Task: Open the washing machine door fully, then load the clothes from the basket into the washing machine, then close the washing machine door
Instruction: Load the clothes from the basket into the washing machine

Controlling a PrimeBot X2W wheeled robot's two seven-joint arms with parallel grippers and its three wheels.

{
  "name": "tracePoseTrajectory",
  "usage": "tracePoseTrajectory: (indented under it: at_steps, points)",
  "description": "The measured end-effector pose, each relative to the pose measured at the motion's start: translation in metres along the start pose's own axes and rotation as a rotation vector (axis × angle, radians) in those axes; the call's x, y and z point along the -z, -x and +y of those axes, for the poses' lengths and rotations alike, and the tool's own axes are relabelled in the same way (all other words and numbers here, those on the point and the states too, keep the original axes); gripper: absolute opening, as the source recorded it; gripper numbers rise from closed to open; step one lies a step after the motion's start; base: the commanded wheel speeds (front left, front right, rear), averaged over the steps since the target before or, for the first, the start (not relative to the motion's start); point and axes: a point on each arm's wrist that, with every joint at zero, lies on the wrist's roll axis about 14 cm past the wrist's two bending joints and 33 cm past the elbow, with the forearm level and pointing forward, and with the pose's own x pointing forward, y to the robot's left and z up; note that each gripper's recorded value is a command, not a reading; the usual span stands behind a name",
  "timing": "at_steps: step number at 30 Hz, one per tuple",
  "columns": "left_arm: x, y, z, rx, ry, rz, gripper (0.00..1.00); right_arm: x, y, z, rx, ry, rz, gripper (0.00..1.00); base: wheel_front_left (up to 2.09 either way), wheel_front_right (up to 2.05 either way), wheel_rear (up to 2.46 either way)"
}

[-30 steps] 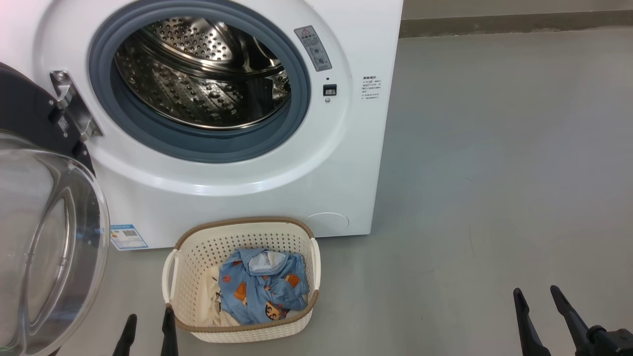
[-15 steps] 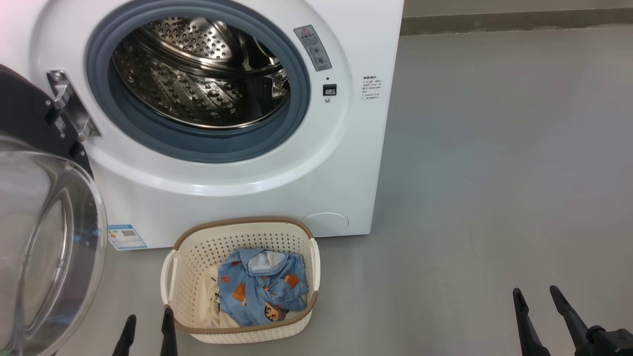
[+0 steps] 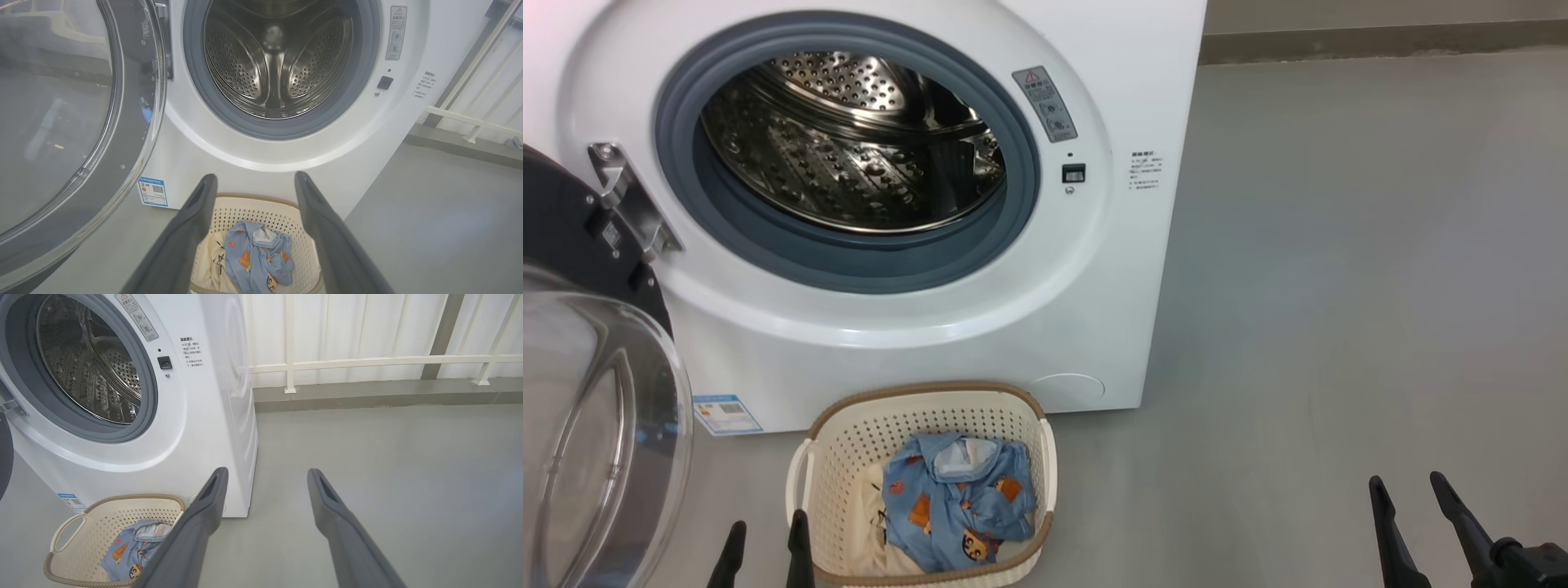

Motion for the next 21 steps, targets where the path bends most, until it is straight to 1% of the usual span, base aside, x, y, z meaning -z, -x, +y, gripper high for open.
tracePoseTrajectory:
  at_steps: [4, 21]
  points:
    - [0.0004, -0.0002, 0.0004, 0.000, -0.006, 0.002, 1.00, 0.0007, -0.0003, 0.0002, -0.001, 0.000, 0.002, 1.00, 0.39, -0.50, 0.10]
    - [0.0035, -0.0013, 0.0020, -0.010, -0.010, 0.012, 1.00, 0.0043, -0.0011, -0.0002, 0.001, -0.001, 0.014, 1.00, 0.00, 0.00, 0.00]
